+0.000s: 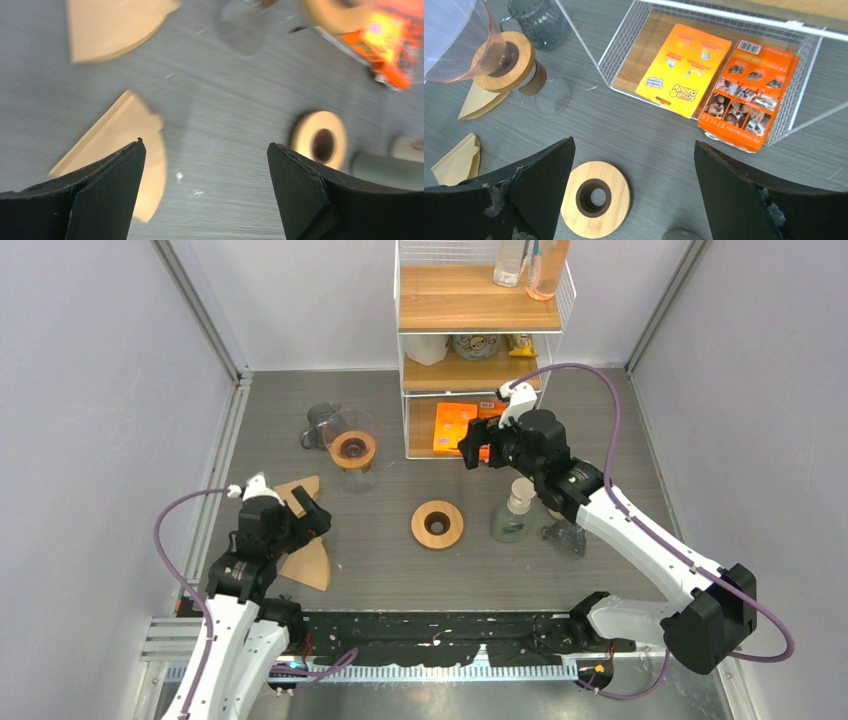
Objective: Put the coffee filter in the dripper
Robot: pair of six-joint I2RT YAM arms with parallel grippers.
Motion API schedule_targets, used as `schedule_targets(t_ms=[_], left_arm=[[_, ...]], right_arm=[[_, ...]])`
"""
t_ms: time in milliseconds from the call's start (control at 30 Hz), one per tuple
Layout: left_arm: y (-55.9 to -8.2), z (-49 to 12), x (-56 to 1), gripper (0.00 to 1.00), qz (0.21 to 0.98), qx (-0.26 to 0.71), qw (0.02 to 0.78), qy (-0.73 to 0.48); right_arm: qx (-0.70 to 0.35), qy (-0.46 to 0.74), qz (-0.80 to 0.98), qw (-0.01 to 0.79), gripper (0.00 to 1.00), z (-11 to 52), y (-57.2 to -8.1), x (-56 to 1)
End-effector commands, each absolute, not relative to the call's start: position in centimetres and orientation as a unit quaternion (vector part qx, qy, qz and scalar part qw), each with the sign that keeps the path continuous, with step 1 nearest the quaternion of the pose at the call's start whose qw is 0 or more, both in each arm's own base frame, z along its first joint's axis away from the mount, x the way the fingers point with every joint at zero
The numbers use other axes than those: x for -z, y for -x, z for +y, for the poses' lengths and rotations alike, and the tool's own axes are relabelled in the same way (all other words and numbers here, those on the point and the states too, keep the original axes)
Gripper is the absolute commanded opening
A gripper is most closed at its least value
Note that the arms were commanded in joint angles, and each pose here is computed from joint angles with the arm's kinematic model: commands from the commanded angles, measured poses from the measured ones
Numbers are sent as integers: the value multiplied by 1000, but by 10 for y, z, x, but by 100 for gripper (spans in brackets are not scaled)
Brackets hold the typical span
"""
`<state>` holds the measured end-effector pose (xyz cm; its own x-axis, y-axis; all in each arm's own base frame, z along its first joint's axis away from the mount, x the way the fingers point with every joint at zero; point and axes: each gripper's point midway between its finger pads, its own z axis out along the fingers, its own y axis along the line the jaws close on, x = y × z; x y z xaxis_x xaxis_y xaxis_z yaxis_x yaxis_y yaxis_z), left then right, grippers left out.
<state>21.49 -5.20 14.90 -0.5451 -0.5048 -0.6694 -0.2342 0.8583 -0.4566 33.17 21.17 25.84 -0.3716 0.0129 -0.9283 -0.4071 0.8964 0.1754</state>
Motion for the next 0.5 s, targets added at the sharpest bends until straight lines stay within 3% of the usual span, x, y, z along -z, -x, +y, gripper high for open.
schedule_targets(t_ms=[0, 200, 467], left_arm=[[-186, -16, -97, 100, 880, 53, 362, 304], [-178, -15, -61, 99, 908, 12, 275, 316], [-196, -31, -40, 95, 921, 29, 244, 303]], right_arm=[[-222, 131, 791, 555, 96, 225, -336, -263], [-213, 128, 794, 555, 95, 220, -336, -259], [-203, 123, 800, 550, 95, 215, -338, -250]])
